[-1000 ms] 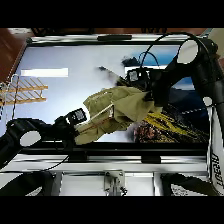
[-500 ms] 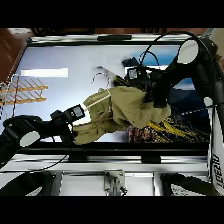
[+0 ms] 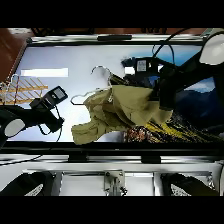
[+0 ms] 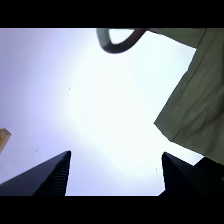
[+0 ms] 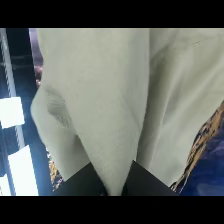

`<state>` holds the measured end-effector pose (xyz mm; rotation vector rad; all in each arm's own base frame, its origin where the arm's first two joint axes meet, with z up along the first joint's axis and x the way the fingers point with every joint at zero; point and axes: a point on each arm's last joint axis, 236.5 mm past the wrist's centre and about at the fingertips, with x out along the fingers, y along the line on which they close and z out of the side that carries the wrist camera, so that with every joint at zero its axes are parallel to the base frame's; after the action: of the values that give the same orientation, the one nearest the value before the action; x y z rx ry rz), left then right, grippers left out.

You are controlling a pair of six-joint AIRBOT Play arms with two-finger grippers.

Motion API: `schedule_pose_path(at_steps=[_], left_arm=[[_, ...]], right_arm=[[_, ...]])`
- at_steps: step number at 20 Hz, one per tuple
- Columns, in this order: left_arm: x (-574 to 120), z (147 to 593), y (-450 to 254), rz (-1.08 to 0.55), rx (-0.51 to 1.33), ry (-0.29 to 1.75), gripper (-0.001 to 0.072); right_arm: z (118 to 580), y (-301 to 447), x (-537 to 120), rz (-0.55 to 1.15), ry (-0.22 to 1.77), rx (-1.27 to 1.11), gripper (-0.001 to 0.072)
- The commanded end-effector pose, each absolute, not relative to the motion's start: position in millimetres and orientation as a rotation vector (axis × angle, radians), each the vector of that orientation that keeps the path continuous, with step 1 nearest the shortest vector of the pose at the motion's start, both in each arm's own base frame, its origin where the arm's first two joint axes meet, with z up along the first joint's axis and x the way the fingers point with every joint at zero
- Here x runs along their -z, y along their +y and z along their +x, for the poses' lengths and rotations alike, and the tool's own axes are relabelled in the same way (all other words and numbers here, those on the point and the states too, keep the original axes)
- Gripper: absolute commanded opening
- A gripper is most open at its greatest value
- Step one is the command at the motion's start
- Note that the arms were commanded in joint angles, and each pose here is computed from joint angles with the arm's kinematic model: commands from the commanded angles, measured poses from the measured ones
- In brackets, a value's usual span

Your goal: Fold the shirts.

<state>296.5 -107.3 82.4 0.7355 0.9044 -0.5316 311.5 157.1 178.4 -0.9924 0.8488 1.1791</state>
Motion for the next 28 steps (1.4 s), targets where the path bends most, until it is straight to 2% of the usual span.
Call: schedule_pose_path(at_steps=[1, 4, 5, 6, 9, 13, 22, 23, 24, 25, 26, 28], left_arm=[[-82.7, 294.5, -110.3, 0.419, 0.495, 0.961, 0.0675], [-100.1, 286.6, -182.2, -0.052, 0.646, 0.938, 0.0648], [-108.7, 287.5, -206.3, -0.167, 0.695, 0.910, 0.0583], [-114.2, 289.2, -228.8, -0.240, 0.737, 0.885, 0.0583], [-102.5, 298.8, -280.4, -0.248, 0.787, 0.840, 0.0583], [-83.4, 322.1, -328.5, -0.290, 0.766, 0.751, 0.0586], [-69.6, 351.4, -359.6, -0.403, 0.684, 0.671, 0.0574], [-71.0, 355.0, -360.6, -0.405, 0.680, 0.663, 0.0509], [-73.6, 362.2, -357.5, -0.412, 0.661, 0.636, 0.0353], [-76.4, 370.3, -352.5, -0.410, 0.641, 0.607, 0.0099], [-77.7, 376.4, -346.3, -0.405, 0.628, 0.595, 0.0052], [-74.9, 379.6, -331.4, -0.358, 0.640, 0.625, 0.0051]], right_arm=[[303.6, 154.0, -202.5, -0.879, 0.847, -1.054, 0.0061], [309.5, 146.5, -205.1, -0.751, 0.915, -0.917, 0.0061], [313.1, 147.1, -206.9, -0.725, 0.911, -0.892, 0.0060], [317.1, 148.5, -209.9, -0.697, 0.899, -0.868, 0.0060], [319.1, 156.4, -214.5, -0.620, 0.890, -0.852, 0.0060], [315.1, 163.3, -216.0, -0.577, 0.895, -0.870, 0.0060], [313.8, 163.4, -215.5, -0.578, 0.899, -0.874, 0.0060], [313.8, 163.4, -215.5, -0.577, 0.899, -0.874, 0.0060], [313.5, 163.3, -215.4, -0.577, 0.900, -0.874, 0.0060], [312.0, 162.8, -214.6, -0.578, 0.907, -0.877, 0.0060], [309.3, 161.9, -213.1, -0.580, 0.920, -0.881, 0.0060], [304.3, 155.6, -208.7, -0.595, 0.958, -0.876, 0.0061]])
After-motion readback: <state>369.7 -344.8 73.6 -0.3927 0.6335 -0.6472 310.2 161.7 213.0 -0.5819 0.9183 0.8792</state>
